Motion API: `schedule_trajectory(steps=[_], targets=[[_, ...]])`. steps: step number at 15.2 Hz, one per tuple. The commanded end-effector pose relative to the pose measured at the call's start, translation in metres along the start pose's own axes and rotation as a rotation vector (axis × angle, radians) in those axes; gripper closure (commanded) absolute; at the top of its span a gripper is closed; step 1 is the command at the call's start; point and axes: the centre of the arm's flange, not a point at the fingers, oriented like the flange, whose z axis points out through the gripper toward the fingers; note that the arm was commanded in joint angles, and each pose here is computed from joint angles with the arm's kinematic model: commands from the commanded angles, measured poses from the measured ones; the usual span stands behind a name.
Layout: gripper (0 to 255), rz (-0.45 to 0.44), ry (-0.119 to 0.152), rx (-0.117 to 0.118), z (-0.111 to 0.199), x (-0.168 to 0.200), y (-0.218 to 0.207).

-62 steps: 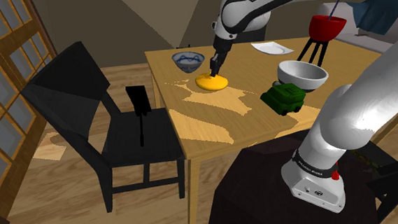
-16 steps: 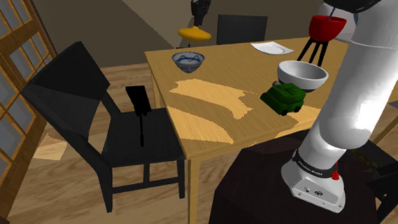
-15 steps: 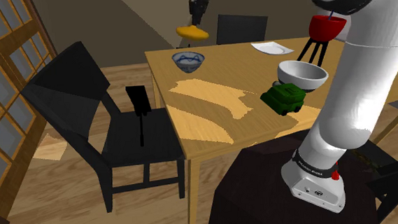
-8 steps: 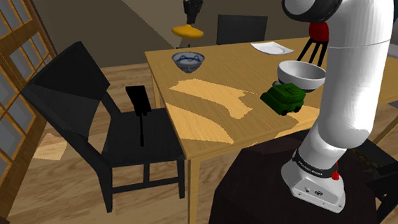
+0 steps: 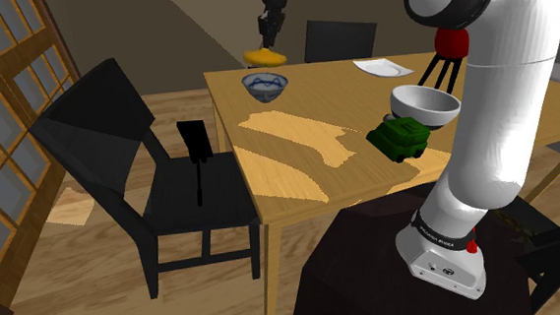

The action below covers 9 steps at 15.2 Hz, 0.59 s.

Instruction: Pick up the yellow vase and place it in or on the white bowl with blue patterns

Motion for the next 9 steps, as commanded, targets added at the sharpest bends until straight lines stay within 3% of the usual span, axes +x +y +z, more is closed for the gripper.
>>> schedule_trajectory(steps=[1, 9], targets=[[255, 0.0, 0.001, 0.0, 0.01, -0.002, 0.0], [255, 0.0, 0.001, 0.0, 0.056, -0.009, 0.001]])
